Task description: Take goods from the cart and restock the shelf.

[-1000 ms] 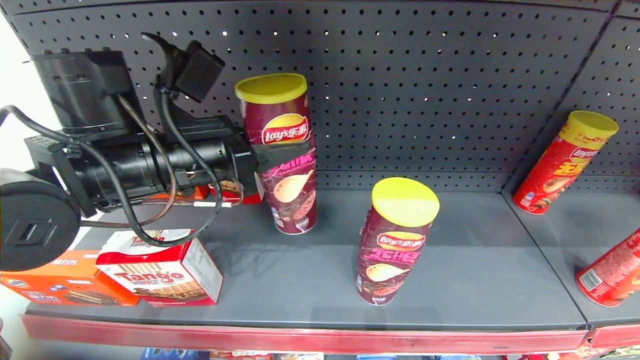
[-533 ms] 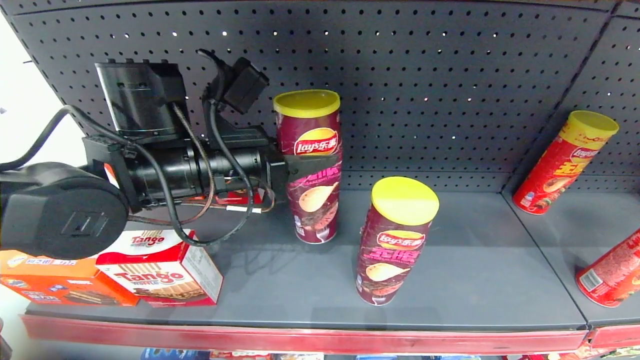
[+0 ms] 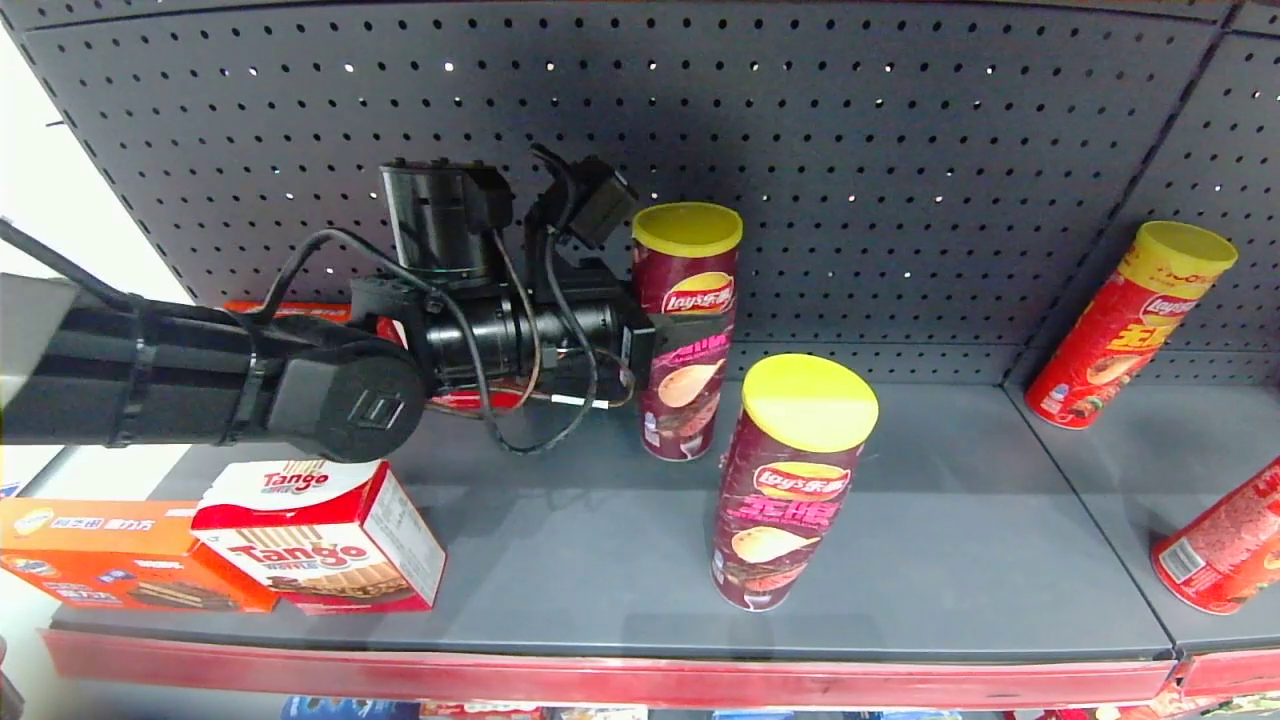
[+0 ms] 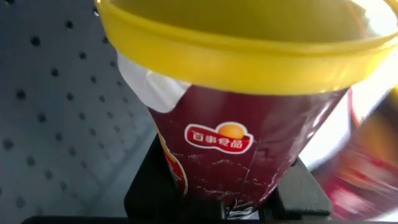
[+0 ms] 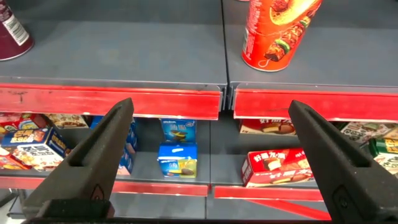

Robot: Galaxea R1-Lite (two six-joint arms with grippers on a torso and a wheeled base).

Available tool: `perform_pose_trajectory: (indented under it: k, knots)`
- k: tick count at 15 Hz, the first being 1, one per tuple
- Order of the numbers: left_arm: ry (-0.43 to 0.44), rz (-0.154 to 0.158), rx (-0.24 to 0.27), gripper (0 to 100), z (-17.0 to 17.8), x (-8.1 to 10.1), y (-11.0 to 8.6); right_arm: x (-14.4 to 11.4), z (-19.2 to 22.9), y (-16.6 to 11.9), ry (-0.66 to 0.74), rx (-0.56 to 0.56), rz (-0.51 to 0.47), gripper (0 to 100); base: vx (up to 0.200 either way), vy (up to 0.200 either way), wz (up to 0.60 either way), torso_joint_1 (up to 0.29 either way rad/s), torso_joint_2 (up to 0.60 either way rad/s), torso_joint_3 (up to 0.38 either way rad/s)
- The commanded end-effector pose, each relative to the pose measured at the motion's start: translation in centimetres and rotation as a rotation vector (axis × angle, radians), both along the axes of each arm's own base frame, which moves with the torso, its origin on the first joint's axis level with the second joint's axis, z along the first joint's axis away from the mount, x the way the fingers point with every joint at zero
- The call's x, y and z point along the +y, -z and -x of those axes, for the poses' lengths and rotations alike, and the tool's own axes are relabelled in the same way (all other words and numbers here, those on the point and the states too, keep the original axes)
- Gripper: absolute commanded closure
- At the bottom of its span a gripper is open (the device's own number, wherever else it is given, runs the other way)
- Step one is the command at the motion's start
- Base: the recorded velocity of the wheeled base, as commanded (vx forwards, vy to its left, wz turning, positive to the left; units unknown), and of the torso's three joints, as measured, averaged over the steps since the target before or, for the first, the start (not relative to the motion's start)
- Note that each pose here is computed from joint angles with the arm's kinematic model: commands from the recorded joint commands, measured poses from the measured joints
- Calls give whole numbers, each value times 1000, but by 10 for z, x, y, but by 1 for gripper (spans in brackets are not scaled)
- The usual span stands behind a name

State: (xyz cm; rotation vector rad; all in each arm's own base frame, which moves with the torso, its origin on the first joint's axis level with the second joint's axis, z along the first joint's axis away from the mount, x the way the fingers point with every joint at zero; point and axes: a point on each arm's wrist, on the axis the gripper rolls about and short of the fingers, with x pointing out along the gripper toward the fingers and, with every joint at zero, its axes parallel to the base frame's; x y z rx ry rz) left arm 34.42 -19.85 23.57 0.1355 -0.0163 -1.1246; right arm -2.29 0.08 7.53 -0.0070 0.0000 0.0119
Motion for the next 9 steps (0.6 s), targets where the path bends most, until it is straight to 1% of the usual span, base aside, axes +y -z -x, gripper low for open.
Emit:
perform_pose_trajectory:
  k: [1, 2, 3, 7, 9]
  knots:
    - [3, -11, 12, 100, -21, -13, 17, 0, 0, 0, 0, 3, 1, 0, 0, 0, 0, 0, 0, 0]
    - [4, -9, 8, 100, -23, -15, 17, 0, 0, 0, 0, 2, 1, 0, 0, 0, 0, 0, 0, 0]
    - [9, -6, 2, 100, -27, -21, 19, 0, 0, 0, 0, 2, 1, 0, 0, 0, 0, 0, 0, 0]
    - [15, -15, 9, 100, -36, -29, 31, 0, 0, 0, 0, 3, 1, 0, 0, 0, 0, 0, 0, 0]
    - [17, -5, -4, 100, -40, -32, 37, 0, 0, 0, 0, 3, 1, 0, 0, 0, 0, 0, 0, 0]
